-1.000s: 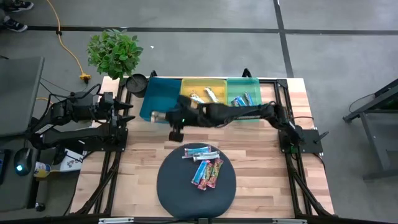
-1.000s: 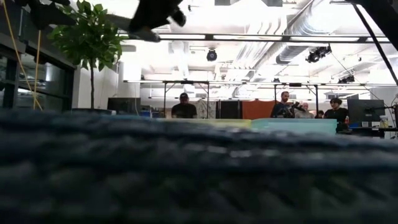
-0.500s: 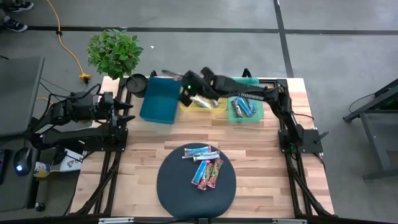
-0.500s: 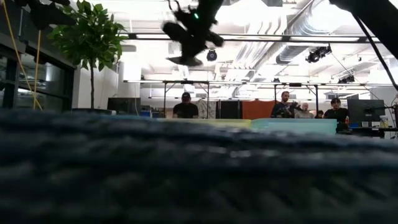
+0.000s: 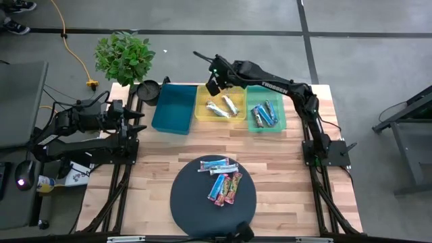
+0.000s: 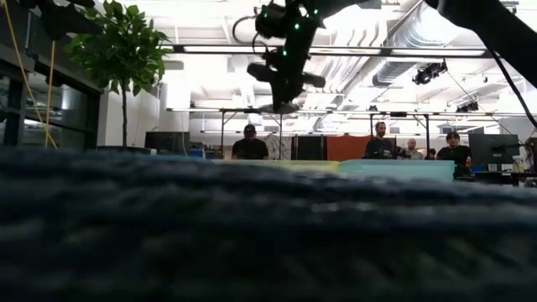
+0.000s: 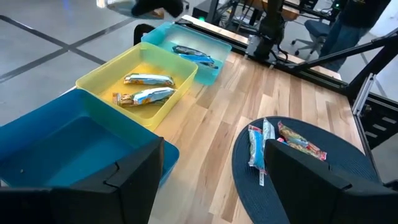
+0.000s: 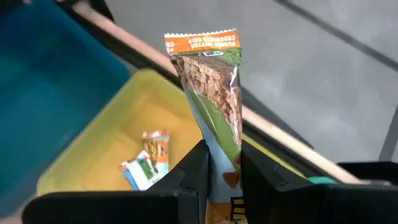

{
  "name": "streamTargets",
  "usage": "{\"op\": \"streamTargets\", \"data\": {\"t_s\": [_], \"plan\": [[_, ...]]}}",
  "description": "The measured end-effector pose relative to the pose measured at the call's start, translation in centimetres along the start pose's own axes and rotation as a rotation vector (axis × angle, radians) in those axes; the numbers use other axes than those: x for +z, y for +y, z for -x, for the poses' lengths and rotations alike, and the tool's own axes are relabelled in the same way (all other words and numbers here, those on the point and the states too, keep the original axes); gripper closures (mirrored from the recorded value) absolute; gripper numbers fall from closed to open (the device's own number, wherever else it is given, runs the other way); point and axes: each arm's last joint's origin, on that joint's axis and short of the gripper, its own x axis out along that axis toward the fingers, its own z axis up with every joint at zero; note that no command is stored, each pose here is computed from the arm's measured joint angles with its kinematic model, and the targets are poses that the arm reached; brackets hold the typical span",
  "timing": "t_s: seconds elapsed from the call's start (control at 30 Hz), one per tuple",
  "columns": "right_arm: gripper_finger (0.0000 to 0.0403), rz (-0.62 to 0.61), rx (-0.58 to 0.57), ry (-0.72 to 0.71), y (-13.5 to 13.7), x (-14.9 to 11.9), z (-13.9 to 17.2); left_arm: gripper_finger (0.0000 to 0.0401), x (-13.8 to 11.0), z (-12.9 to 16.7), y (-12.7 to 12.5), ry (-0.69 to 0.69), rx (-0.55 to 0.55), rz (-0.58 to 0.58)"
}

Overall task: Pick and place Granola Bars by type
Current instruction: Put the yellow granola bar into the yellow bin

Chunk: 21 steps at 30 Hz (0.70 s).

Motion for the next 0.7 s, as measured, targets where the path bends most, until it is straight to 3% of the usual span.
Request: {"op": "streamTargets", "data": {"t_s": [0.4, 0.7], "plan": [[0.0343, 0.075, 0.025, 0.186, 2.1, -2.9, -6.5, 0.0128, 0.0, 0.0, 0.0, 0.001, -0.001, 0.0], [0.0343, 0.079, 0.01, 0.291, 2.3, -4.4, -8.5, 0.0128, 0.0, 0.0, 0.0, 0.001, -0.001, 0.0]]}}
